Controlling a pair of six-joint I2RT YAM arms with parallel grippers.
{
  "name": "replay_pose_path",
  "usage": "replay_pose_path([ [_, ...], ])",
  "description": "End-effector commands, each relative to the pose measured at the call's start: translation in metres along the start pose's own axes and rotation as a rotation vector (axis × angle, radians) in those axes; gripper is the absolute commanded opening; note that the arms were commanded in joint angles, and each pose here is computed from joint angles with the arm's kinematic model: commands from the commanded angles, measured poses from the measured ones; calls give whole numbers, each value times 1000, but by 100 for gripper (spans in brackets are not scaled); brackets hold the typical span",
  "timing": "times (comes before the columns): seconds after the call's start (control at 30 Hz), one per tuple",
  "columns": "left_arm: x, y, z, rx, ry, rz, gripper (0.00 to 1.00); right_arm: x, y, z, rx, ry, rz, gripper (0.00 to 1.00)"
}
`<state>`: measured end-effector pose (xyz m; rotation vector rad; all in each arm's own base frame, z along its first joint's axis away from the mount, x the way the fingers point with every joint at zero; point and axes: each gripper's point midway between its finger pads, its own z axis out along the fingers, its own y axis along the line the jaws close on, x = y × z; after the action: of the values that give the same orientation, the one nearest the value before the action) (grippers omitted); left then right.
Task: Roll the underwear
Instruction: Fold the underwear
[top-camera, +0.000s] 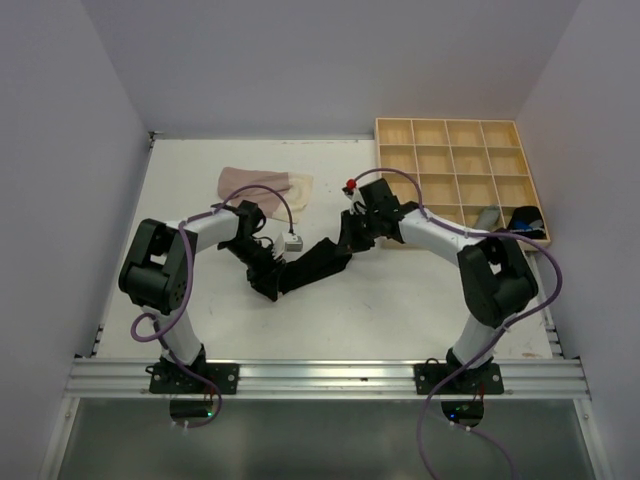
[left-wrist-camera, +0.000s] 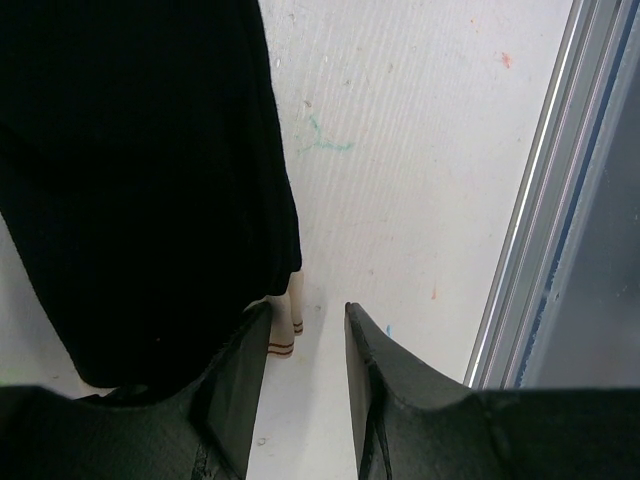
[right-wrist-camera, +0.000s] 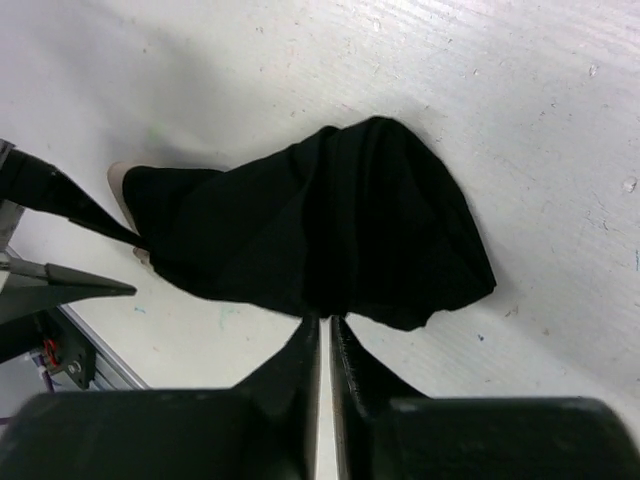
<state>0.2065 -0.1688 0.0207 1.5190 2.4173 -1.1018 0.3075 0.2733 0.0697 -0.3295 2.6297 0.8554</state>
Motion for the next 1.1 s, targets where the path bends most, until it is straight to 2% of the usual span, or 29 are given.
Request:
replay_pose_path([
  [0.0, 66, 37, 3, -142, 292, 12, 43, -14, 9, -23, 10, -63, -33, 21],
  [0.07, 67, 37, 4, -141, 295, 9, 43, -27, 18, -29, -4, -99, -28, 29],
  [0.1, 67, 37, 3, -142, 294, 11, 43, -32, 20, -30, -9, -107, -23, 37],
  [0.17, 66, 37, 3, -144, 294, 11, 43, -41, 23, -29, -10, -124, -5, 41],
  [0.53, 67, 36, 6, -141, 288, 6, 44, -38, 0, 24, 19, -48, 78, 39],
  [0.67, 68, 35, 6, -140, 289, 4, 45, -25, -1, 29, 1, -10, 73, 34],
  [0.9, 71, 35, 9, -138, 293, -5, 45, -8, -2, 14, -4, 14, 52, 0],
  [1.07, 73, 33, 8, -140, 296, -4, 45, -8, -3, 2, 29, -4, 25, 0],
])
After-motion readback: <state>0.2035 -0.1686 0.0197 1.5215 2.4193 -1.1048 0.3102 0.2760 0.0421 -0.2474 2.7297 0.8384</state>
